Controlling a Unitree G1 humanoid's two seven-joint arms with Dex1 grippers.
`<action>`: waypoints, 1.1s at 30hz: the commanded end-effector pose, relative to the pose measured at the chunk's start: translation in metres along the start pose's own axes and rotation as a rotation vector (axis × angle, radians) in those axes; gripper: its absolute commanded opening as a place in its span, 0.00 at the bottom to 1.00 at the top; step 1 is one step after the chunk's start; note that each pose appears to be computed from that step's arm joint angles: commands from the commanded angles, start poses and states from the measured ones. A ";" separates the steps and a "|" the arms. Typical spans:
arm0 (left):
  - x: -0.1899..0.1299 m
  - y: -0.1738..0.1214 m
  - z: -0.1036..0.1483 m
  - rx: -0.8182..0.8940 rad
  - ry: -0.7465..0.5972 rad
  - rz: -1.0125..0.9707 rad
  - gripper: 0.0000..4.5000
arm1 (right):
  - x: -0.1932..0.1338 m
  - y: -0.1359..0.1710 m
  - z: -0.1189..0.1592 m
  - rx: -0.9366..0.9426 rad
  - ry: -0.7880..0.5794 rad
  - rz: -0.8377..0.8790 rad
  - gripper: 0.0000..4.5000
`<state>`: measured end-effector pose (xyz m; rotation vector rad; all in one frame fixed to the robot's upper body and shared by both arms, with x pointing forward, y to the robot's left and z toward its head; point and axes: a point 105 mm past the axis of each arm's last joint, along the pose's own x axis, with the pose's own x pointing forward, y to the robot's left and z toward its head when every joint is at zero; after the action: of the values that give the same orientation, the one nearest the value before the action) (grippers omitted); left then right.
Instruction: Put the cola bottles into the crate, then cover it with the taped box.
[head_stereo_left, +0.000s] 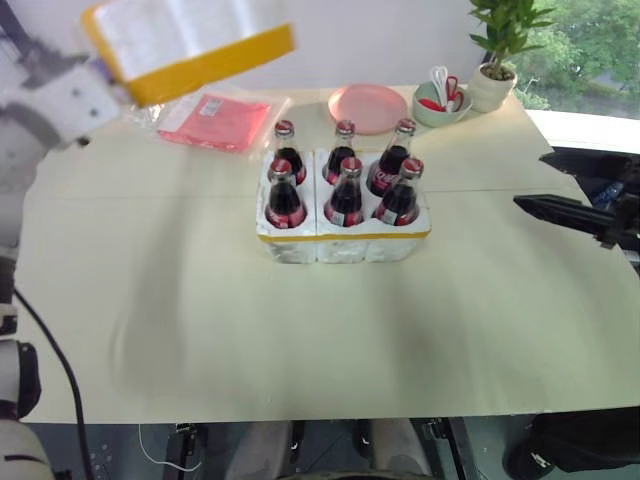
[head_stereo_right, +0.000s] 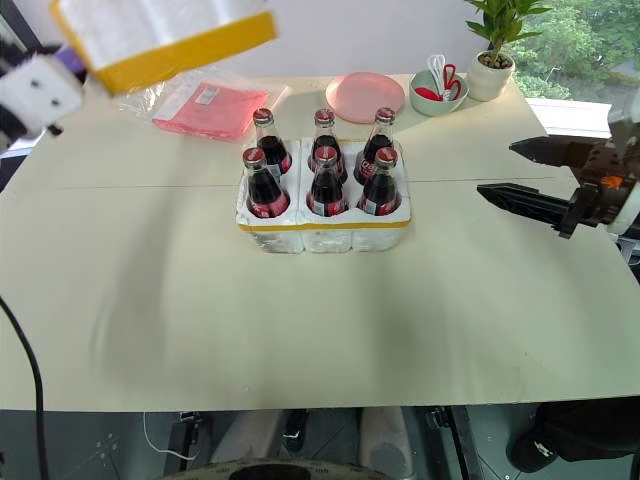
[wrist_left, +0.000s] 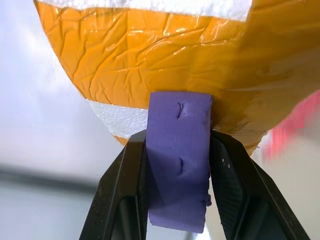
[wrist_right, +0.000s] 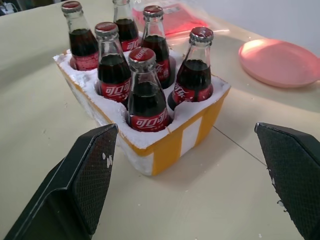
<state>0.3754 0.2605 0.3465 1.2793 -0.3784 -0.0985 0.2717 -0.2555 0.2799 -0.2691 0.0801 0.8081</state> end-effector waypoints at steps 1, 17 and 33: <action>0.000 0.018 0.057 0.016 -0.163 0.003 0.38 | 0.002 0.000 0.004 -0.030 -0.031 -0.009 1.00; -0.014 -0.033 0.097 0.061 -0.378 -0.206 0.38 | 0.000 -0.008 -0.004 -0.013 -0.059 -0.068 1.00; -0.014 -0.054 0.096 0.070 -0.397 -0.210 0.38 | 0.003 -0.008 -0.007 -0.008 -0.061 -0.084 1.00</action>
<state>0.3409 0.1506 0.3000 1.3371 -0.5552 -0.5917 0.2823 -0.2612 0.2582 -0.2204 0.0641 0.7372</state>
